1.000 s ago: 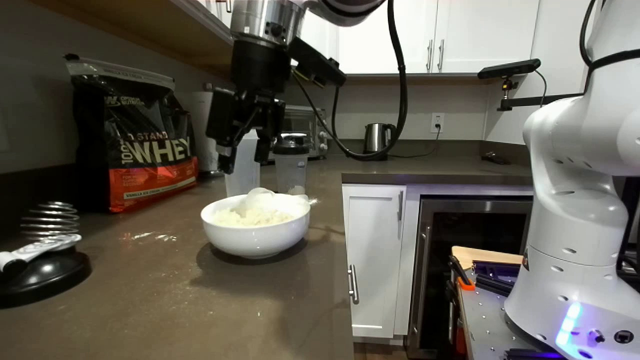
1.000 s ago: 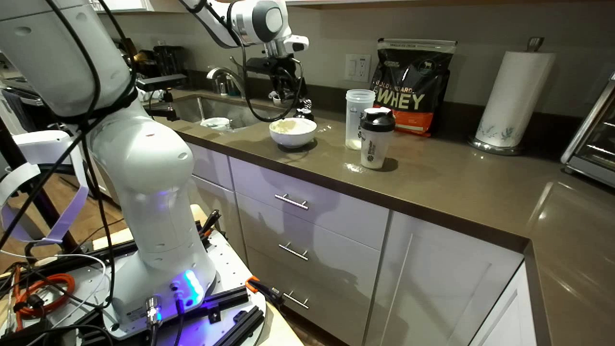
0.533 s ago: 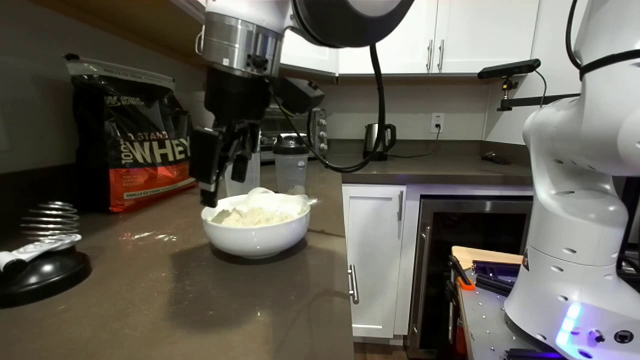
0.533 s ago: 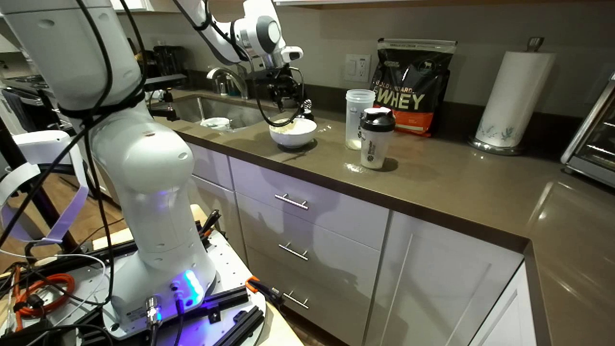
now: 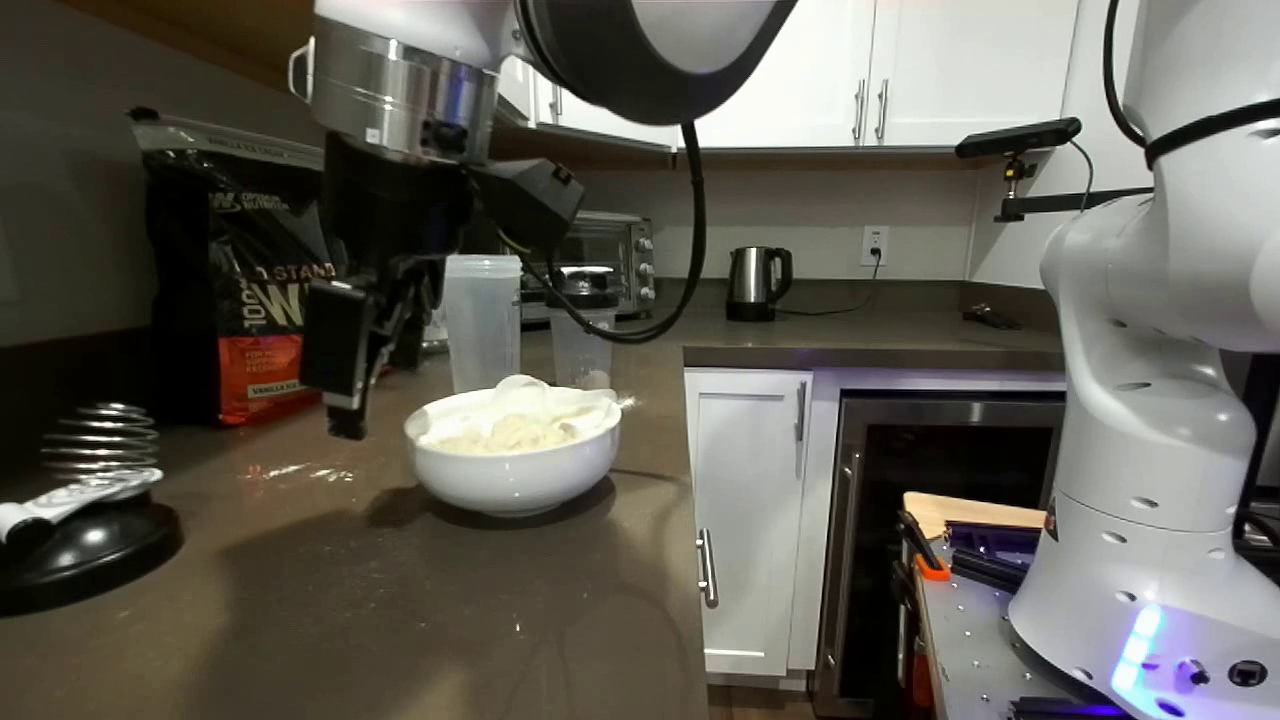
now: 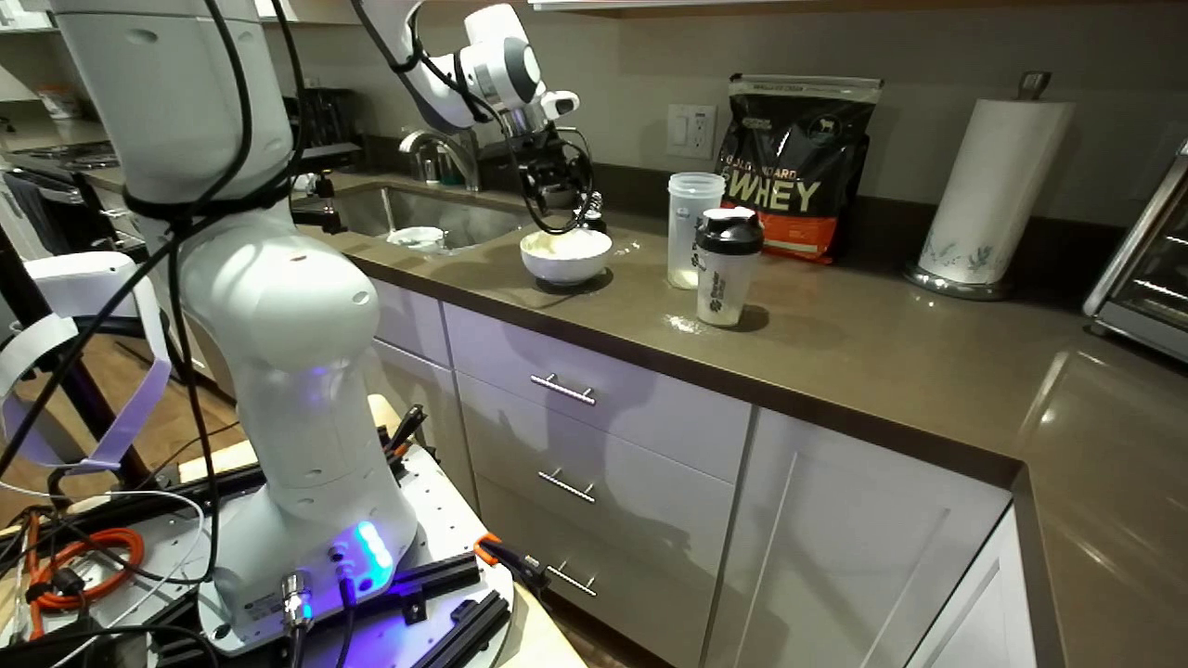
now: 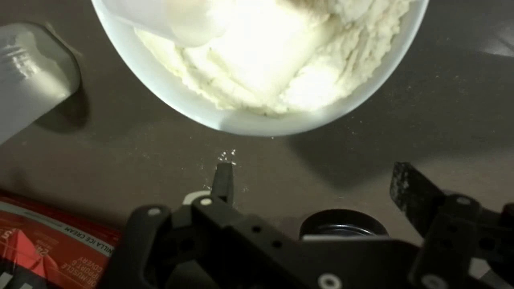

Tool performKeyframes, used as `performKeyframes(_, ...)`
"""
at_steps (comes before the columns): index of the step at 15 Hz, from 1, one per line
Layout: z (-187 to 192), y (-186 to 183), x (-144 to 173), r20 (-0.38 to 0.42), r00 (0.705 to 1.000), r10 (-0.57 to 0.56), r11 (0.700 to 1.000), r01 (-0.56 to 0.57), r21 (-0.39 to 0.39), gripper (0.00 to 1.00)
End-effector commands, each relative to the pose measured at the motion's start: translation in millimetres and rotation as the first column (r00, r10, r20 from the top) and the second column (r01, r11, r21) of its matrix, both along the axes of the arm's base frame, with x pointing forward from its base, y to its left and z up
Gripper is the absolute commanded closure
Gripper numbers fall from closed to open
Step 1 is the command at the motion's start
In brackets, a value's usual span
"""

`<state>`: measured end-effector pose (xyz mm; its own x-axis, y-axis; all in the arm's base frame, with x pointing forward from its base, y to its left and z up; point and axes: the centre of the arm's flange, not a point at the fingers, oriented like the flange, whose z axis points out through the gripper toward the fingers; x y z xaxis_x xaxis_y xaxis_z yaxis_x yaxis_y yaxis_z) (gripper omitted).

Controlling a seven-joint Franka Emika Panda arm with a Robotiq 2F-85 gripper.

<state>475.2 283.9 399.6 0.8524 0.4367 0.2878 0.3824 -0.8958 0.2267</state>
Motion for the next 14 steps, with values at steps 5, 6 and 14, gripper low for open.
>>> performKeyframes(5, -6, 24, 23, 0.094, 0.992, 0.083, 0.994, -0.076, -0.078, 0.0)
performKeyframes(6, -6, 26, 25, 0.102, 0.991, 0.092, 0.993, -0.083, -0.085, 0.0)
performKeyframes(14, -8, 48, 51, 0.165, 0.975, 0.151, 0.986, -0.135, -0.102, 0.0)
